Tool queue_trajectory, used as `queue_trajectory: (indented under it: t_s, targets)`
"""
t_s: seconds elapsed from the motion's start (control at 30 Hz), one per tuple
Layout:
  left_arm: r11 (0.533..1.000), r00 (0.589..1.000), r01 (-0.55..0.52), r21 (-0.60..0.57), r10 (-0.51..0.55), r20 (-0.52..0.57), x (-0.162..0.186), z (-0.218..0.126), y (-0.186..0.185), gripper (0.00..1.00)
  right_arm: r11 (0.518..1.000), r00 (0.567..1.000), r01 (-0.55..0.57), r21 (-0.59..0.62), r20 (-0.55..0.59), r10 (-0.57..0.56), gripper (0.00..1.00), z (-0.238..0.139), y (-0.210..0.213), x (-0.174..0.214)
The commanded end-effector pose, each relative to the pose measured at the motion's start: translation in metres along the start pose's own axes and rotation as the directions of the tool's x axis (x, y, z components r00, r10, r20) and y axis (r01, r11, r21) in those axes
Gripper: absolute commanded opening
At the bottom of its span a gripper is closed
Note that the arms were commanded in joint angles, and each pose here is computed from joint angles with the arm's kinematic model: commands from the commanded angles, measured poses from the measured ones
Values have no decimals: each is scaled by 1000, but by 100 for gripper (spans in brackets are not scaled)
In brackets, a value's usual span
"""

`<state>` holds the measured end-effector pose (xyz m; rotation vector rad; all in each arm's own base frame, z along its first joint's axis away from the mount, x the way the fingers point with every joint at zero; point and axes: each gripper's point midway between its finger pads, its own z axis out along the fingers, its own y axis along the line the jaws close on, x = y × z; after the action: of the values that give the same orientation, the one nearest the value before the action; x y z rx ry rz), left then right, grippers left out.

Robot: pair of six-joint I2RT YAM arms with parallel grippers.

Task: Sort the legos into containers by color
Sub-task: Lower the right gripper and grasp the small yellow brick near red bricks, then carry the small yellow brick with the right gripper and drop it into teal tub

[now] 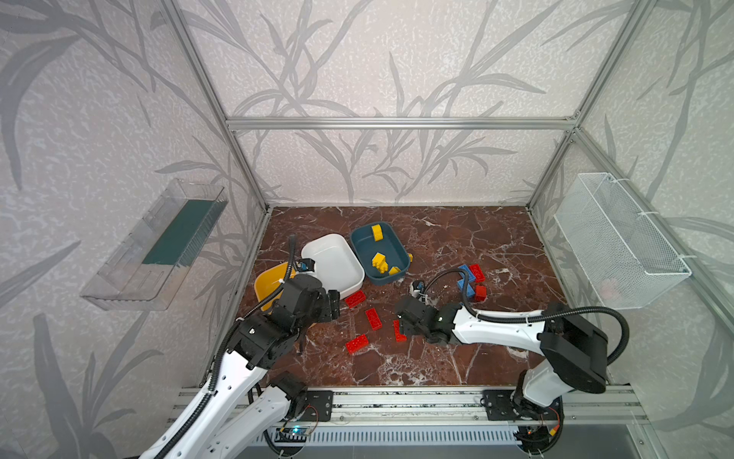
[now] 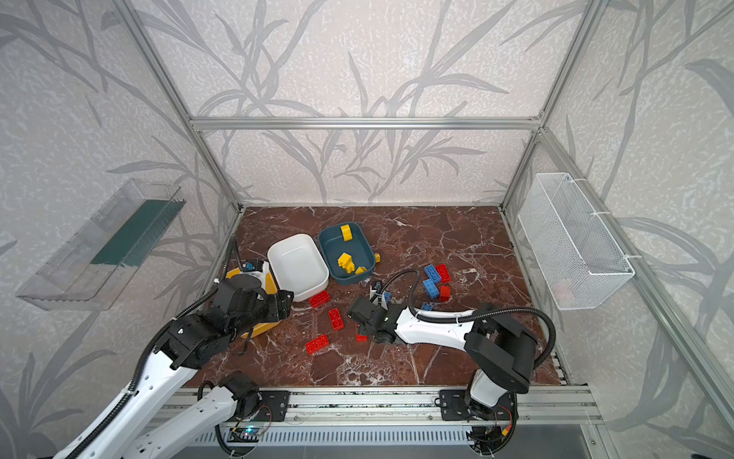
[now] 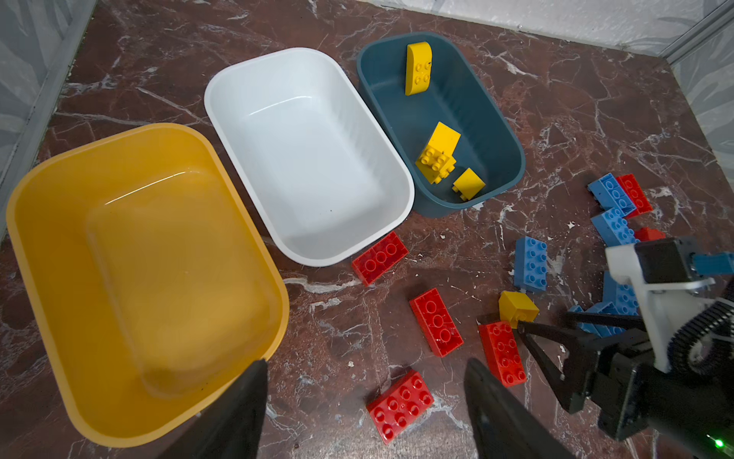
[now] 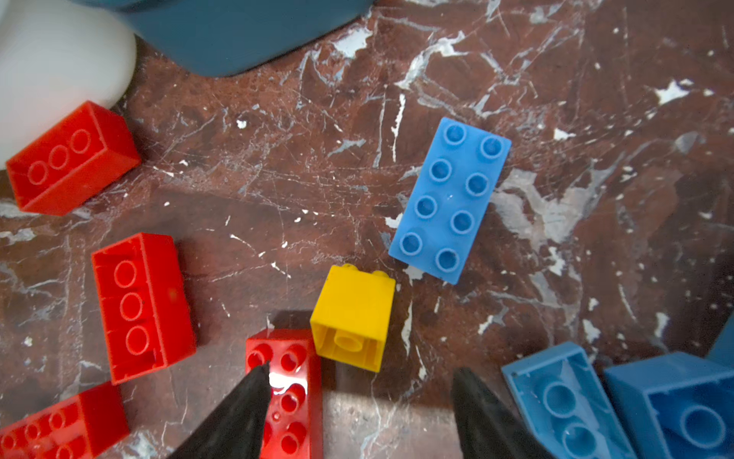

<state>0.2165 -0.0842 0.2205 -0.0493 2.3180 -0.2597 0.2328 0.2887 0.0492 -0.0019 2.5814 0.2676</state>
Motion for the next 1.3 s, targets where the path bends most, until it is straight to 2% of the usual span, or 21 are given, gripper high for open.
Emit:
queue_trajectory:
  t_s: [0.0, 0.17, 0.4, 0.7, 1.0, 1.27]
  targets:
    - [1000, 1000, -19, 21, 19, 7, 2, -3, -1, 78, 998, 998, -57, 36, 27, 56, 71, 5, 0, -5]
    - [999, 1000, -18, 37, 18, 13, 3, -5, -3, 78, 995, 997, -75, 64, 37, 73, 59, 18, -1, -4]
    - [999, 1000, -21, 33, 21, 13, 3, -5, -2, 78, 994, 997, -77, 81, 23, 75, 53, 29, -1, -5]
    - [999, 1000, -22, 26, 22, 7, 4, -3, -1, 78, 996, 999, -39, 81, -9, 40, 35, 36, 3, -2]
    - [1000, 1000, -21, 22, 21, 15, 3, -5, 0, 78, 998, 998, 51, 31, -40, -50, 26, 17, 19, -11]
    - [999, 999, -22, 23, 22, 30, 2, -8, 2, 86, 983, 987, 161, -94, 32, -158, 24, -20, 48, -44]
